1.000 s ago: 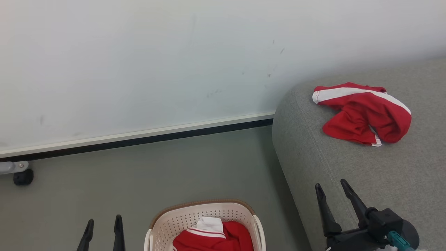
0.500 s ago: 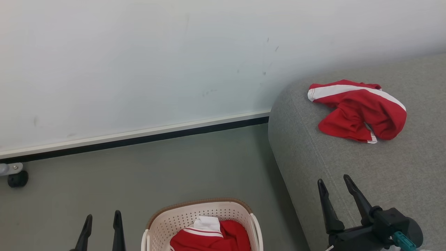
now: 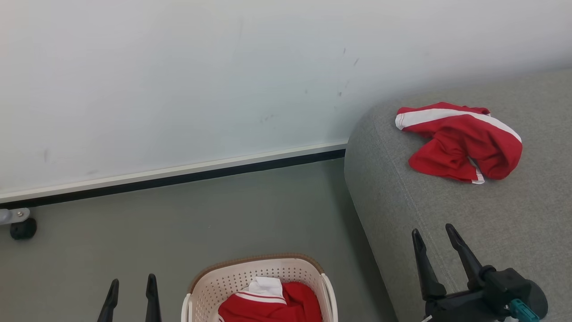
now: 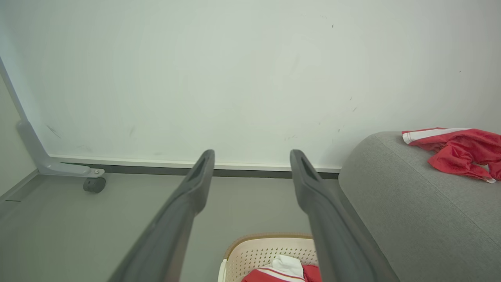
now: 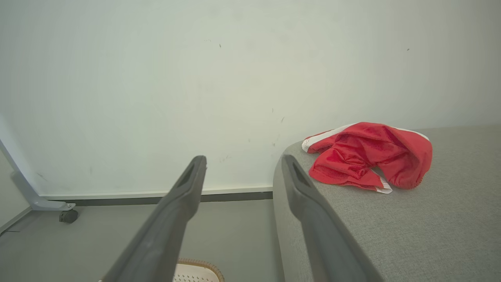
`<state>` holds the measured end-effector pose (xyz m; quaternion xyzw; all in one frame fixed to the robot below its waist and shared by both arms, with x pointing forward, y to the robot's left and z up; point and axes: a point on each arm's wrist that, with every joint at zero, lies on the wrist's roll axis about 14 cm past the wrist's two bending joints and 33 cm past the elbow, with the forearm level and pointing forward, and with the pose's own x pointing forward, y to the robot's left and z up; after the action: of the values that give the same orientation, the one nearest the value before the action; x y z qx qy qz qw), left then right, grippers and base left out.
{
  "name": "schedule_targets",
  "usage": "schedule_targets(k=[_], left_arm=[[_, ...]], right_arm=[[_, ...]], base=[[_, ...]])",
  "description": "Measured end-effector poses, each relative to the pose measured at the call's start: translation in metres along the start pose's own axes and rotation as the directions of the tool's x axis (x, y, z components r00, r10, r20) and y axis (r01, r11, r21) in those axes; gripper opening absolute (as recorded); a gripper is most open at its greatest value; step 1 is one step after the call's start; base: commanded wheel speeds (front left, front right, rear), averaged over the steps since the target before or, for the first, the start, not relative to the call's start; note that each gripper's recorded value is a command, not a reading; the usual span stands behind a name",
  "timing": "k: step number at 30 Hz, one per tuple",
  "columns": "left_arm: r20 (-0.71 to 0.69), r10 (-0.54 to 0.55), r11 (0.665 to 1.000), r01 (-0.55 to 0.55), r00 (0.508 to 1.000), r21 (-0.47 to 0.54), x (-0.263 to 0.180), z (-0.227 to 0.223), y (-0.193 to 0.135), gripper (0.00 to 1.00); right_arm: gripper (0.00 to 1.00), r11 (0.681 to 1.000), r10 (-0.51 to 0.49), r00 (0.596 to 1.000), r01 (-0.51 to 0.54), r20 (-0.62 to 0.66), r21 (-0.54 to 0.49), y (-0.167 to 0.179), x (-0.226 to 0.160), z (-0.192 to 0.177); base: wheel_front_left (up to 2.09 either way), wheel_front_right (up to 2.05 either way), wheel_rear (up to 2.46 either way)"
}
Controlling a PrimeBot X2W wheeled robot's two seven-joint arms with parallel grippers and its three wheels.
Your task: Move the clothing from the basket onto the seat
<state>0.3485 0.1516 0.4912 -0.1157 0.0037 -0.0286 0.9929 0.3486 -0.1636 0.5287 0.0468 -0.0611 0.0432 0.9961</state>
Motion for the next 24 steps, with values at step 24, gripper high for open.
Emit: schedule_targets(k=[24], left_arm=[[-0.285,-0.258,0.958,0.283,0.923,0.05,0.057,-0.085,-0.072,1.0]], right_arm=[[1.0,0.993,-0.081,0.997,0.081,0.006,-0.082,-0.046,0.042,-0.001]], base=[[0.0,0.0,0.0]])
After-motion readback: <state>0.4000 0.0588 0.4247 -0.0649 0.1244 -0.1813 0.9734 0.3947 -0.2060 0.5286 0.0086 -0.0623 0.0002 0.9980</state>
